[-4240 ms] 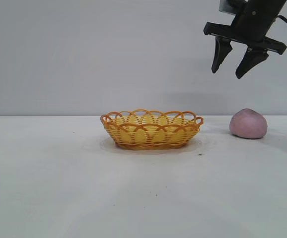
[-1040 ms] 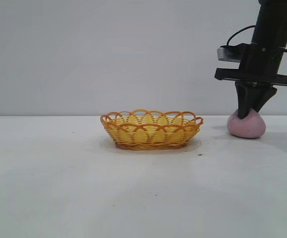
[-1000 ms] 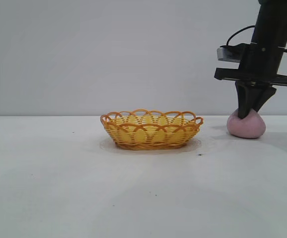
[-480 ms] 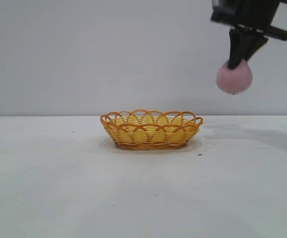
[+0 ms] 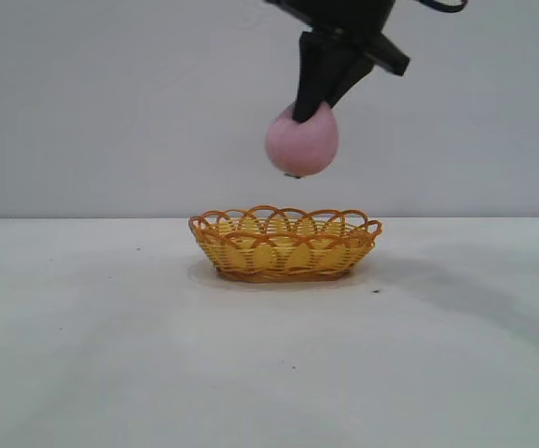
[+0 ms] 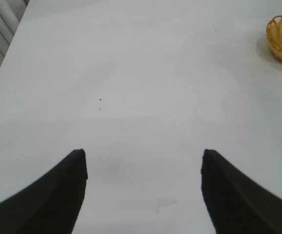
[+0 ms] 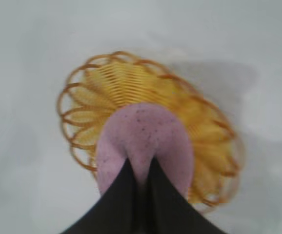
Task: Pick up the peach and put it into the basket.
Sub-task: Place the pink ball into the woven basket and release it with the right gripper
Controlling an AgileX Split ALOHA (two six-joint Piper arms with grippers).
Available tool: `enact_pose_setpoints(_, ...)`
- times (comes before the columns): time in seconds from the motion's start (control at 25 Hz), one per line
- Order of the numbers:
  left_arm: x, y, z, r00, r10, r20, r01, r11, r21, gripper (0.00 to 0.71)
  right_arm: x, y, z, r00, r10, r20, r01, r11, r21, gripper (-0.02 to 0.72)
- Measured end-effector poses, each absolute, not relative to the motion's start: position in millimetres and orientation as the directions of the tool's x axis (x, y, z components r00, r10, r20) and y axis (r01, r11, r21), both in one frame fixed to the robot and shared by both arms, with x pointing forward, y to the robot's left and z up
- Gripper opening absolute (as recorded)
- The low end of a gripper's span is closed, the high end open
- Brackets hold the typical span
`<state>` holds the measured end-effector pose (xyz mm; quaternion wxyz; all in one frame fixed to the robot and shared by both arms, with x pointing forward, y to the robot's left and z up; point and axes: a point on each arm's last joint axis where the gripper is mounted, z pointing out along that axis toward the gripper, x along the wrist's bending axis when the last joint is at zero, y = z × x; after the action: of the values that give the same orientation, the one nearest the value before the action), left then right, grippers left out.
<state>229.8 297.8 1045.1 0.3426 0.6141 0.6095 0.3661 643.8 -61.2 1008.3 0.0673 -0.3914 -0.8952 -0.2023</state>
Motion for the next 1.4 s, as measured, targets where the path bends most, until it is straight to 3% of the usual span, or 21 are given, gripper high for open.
enact_pose_setpoints(0.24,229.8,297.8,1045.1,-0.011,0.999,0.032,0.498,-0.022,0.867,0.442,650.4,-48.3,969.1,-0.685,0.679,0.264,0.728,0.627,0.276,0.0)
enact_pose_setpoints(0.44,229.8,297.8,1045.1,-0.011,0.999,0.032,0.498,-0.022,0.867,0.442,656.1,-48.7,962.6,-0.685,0.695,0.217,0.725,0.622,0.296,0.0)
enact_pose_setpoints(0.72,229.8,297.8,1045.1,-0.011,0.999,0.032,0.498,-0.022,0.867,0.442,654.3,-50.4,961.8,-0.683,0.697,0.217,0.728,0.631,0.268,0.274)
enact_pose_setpoints(0.88,229.8,297.8,1045.1,-0.011,0.999,0.032,0.498,-0.022,0.867,0.442,654.5,-50.9,965.1,-0.685,0.697,0.213,0.727,0.635,0.262,0.301)
enact_pose_setpoints(0.92,229.8,297.8,1045.1,-0.011,0.999,0.032,0.498,-0.022,0.867,0.442,654.2,-50.9,966.6,-0.686,0.695,0.215,0.726,0.638,0.257,0.356)
enact_pose_setpoints(1.12,229.8,297.8,1045.1,-0.011,0.999,0.032,0.498,-0.022,0.867,0.442,658.7,-53.1,983.3,-0.677,0.716,0.171,0.732,0.631,0.258,0.355)
enact_pose_setpoints(1.4,229.8,297.8,1045.1,-0.011,0.999,0.032,0.498,-0.022,0.867,0.442,686.6,-91.8,1006.4,-0.546,0.837,0.022,0.805,0.517,0.292,0.355)
